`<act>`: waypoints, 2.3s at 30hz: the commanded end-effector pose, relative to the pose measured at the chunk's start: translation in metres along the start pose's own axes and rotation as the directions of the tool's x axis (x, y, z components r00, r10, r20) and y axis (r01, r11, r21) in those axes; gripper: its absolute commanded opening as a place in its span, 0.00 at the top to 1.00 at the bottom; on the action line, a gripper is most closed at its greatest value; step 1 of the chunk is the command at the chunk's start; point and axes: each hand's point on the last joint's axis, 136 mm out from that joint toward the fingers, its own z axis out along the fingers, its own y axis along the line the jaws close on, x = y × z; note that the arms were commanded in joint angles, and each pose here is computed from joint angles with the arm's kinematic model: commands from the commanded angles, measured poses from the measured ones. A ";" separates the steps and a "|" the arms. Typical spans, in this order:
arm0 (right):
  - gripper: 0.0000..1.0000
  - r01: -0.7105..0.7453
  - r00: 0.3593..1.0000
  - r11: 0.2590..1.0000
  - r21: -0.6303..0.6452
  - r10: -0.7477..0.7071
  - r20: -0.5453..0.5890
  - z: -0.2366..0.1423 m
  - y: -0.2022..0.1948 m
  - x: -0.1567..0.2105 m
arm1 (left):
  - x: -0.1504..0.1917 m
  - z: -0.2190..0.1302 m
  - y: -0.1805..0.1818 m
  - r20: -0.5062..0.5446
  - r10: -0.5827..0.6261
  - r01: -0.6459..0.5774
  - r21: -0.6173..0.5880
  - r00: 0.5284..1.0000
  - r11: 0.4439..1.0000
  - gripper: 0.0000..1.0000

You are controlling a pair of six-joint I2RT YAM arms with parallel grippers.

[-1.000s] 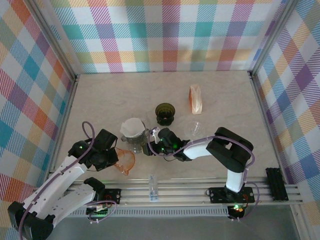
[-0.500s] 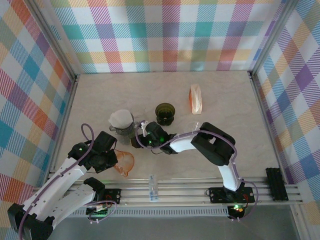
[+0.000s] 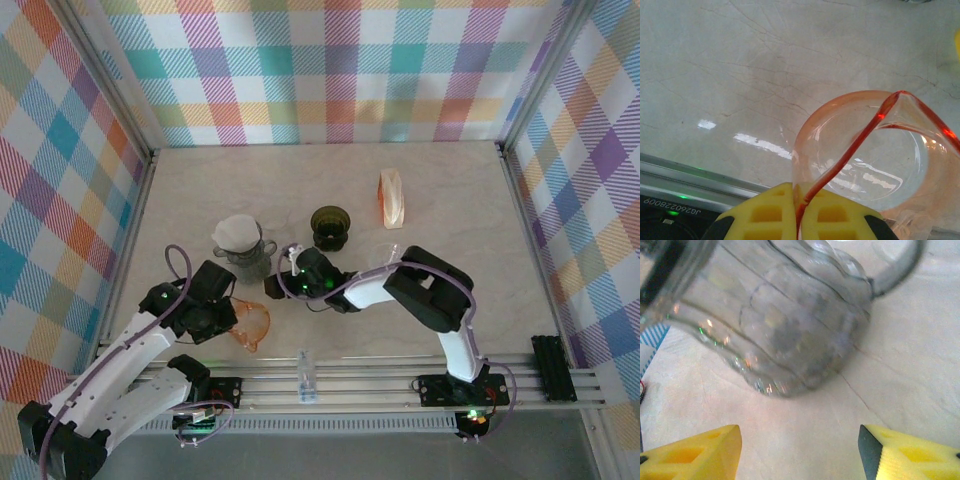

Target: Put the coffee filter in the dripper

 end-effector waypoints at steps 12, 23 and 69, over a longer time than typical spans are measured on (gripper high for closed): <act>0.30 -0.140 0.988 0.974 0.180 0.124 0.096 -0.094 -0.029 0.020 | -0.022 -0.009 -0.057 0.135 0.151 -0.158 0.045 0.979 0.986 1.00; 0.27 -0.160 0.981 0.883 0.440 0.091 0.173 -0.209 -0.074 0.034 | -0.022 -0.019 -0.142 0.245 0.417 -0.430 -0.001 0.875 0.903 1.00; 0.19 -0.165 0.979 0.790 0.591 0.059 0.194 -0.287 -0.072 0.007 | -0.002 -0.055 -0.186 0.351 0.445 -0.536 0.224 0.824 0.814 0.00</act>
